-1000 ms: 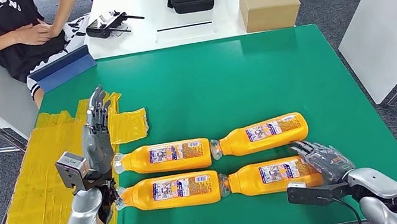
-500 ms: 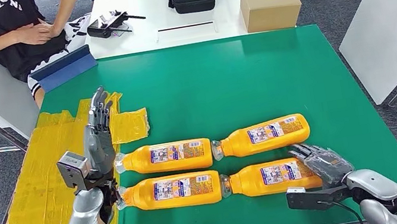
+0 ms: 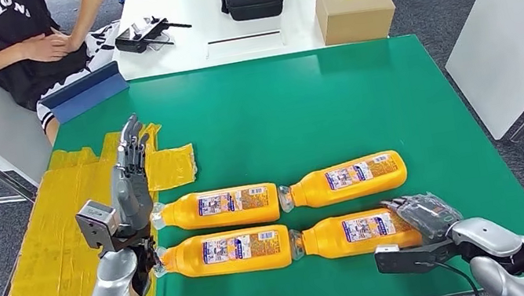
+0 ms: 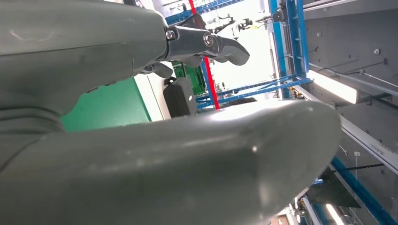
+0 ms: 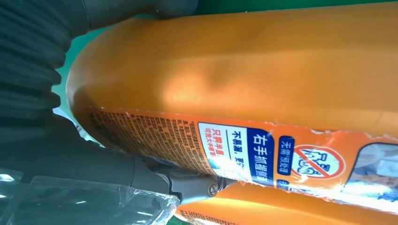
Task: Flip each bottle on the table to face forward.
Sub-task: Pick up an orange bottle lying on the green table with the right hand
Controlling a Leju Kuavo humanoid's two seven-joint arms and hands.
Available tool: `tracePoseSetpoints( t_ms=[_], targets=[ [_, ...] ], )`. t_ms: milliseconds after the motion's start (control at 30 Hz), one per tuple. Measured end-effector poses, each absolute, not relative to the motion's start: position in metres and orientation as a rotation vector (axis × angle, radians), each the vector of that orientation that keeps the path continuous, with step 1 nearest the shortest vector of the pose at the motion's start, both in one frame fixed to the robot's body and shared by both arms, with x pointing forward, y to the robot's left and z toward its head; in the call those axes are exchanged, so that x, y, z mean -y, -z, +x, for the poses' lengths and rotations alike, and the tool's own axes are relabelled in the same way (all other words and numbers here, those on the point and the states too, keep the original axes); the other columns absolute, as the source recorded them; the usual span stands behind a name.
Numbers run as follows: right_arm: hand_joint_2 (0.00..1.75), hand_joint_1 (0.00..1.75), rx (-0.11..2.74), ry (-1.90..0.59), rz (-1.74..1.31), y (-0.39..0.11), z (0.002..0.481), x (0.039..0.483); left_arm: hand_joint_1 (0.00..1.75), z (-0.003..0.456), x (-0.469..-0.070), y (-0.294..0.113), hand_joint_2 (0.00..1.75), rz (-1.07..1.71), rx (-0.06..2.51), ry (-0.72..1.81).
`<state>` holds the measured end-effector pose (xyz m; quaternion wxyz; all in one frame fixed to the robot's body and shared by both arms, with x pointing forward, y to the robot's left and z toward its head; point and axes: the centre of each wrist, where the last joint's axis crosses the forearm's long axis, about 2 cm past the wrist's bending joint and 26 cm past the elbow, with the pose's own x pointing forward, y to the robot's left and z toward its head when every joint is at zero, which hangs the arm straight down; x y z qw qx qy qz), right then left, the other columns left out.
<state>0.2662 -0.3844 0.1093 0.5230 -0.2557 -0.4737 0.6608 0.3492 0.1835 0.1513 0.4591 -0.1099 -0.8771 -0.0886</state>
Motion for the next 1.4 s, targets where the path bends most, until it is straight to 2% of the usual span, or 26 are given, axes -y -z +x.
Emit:
tracePoseSetpoints(
  t_ms=[167, 300, 700, 1200, 1400],
  targets=[
    [1.75, 1.67, 1.130, -1.583, -0.613, -0.109, 0.268, 0.384, 0.00, 0.349, -0.184, -0.151, 0.00, -0.270, 2.159, 0.218],
    [1.75, 1.75, 1.123, -1.588, -0.616, -0.108, 0.270, 0.385, 0.00, 0.349, -0.184, -0.151, 0.00, -0.271, 2.159, 0.217],
    [1.75, 1.75, 1.170, -1.560, -0.646, -0.103, 0.261, 0.383, 0.00, 0.347, -0.186, -0.144, 0.00, -0.267, 2.138, 0.202],
    [1.75, 1.75, 1.169, -1.562, -0.640, -0.116, 0.223, 0.393, 0.00, 0.346, -0.193, -0.139, 0.00, -0.246, 2.121, 0.183],
    [1.75, 1.75, 1.265, -1.497, -0.666, -0.124, 0.226, 0.393, 0.00, 0.344, -0.199, -0.133, 0.00, -0.217, 2.108, 0.160]
  ],
)
